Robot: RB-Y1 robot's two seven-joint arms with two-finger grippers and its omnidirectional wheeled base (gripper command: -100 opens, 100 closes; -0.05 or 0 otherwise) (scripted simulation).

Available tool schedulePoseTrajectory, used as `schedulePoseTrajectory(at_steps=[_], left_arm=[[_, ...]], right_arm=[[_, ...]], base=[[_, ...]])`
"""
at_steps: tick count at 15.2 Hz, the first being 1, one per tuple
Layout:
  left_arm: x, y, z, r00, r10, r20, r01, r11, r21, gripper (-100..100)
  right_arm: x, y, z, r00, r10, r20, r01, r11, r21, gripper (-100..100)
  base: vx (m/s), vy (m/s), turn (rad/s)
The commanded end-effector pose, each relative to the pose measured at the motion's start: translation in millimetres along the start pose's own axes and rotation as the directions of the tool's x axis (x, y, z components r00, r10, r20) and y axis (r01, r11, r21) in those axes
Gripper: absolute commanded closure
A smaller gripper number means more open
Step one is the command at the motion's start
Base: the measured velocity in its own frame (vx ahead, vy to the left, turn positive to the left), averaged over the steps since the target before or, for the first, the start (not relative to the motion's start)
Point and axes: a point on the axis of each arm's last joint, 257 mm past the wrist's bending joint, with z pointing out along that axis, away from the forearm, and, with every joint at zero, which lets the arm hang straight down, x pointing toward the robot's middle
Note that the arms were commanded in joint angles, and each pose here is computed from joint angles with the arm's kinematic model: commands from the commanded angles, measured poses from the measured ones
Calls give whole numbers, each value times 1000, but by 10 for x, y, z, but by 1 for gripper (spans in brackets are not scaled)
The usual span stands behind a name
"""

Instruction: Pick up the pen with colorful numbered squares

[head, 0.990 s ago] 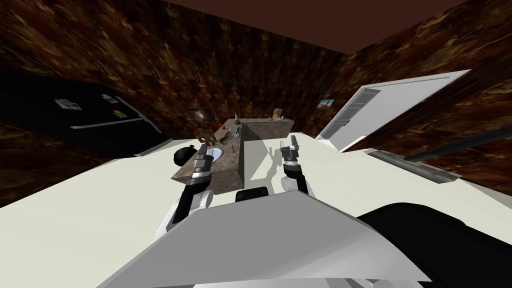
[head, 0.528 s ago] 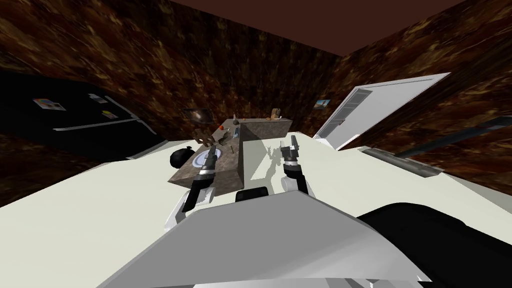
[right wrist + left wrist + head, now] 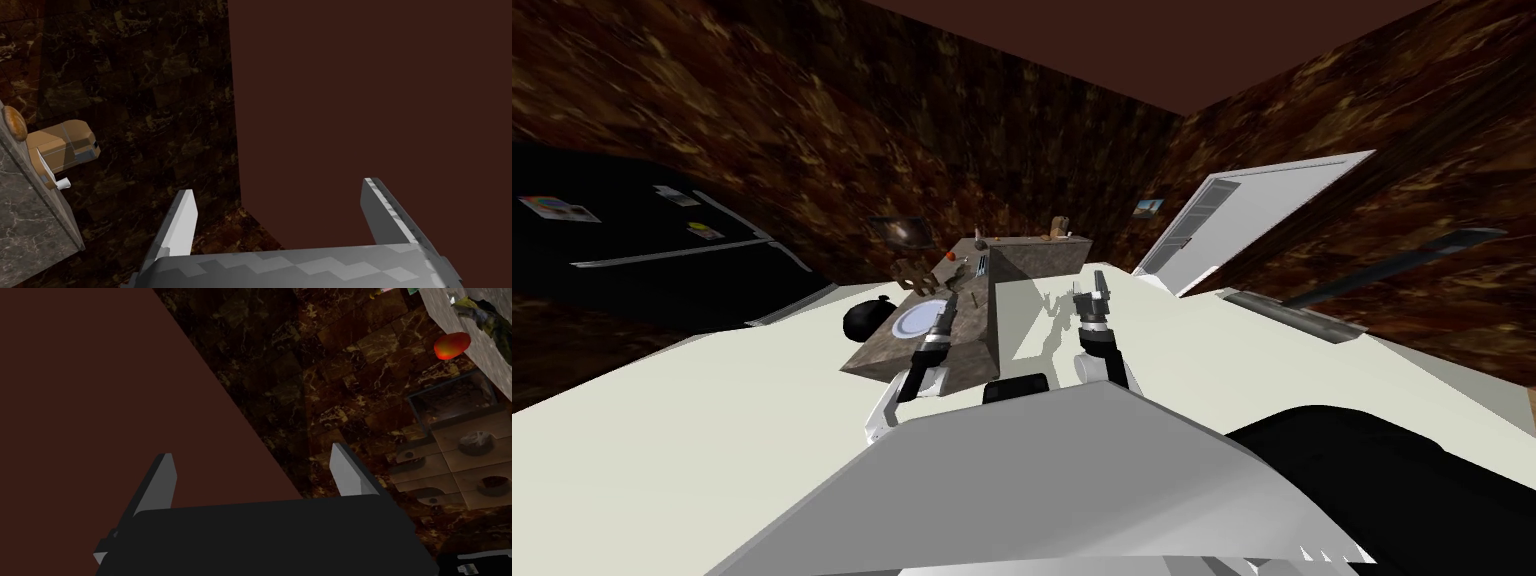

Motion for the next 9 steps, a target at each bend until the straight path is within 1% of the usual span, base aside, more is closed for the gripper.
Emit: schedulePoseTrajectory(at_steps=[1, 2, 3, 4, 5, 6, 7, 8, 9], left_arm=[[88, 82, 17, 999, 32, -19, -33, 999, -15, -100], [172, 170, 46, 997, 68, -39, -69, 997, -25, -100], [226, 193, 96, 993, 106, -53, -107, 994, -20, -100], [257, 260, 74, 993, 105, -61, -108, 994, -33, -100], [320, 306, 117, 986, 144, -78, -147, 989, -32, -100], [340, 350, 101, 986, 143, -84, -147, 988, -40, -100], [396, 384, 148, 978, 183, -100, -187, 982, -35, -100], [422, 441, 126, 977, 182, -108, -188, 981, -45, -100], [489, 507, 160, 967, 221, -129, -228, 973, -44, -100]], right_arm=[[0, 0, 0, 1000, 0, 0, 0, 1000, 0, 0], [0, 0, 0, 1000, 0, 0, 0, 1000, 0, 0], [0, 0, 0, 1000, 0, 0, 0, 1000, 0, 0], [0, 0, 0, 1000, 0, 0, 0, 1000, 0, 0], [0, 0, 0, 1000, 0, 0, 0, 1000, 0, 0], [0, 0, 0, 1000, 0, 0, 0, 1000, 0, 0], [0, 0, 0, 1000, 0, 0, 0, 1000, 0, 0], [0, 0, 0, 1000, 0, 0, 0, 1000, 0, 0], [0, 0, 0, 1000, 0, 0, 0, 1000, 0, 0]], base=[[2, 19, -41], [5, 20, -60], [5, 25, -103], [5, 25, -72], [4, 21, -58], [2, 20, -48], [2, 21, -65], [3, 20, -57], [2, 20, -62]])
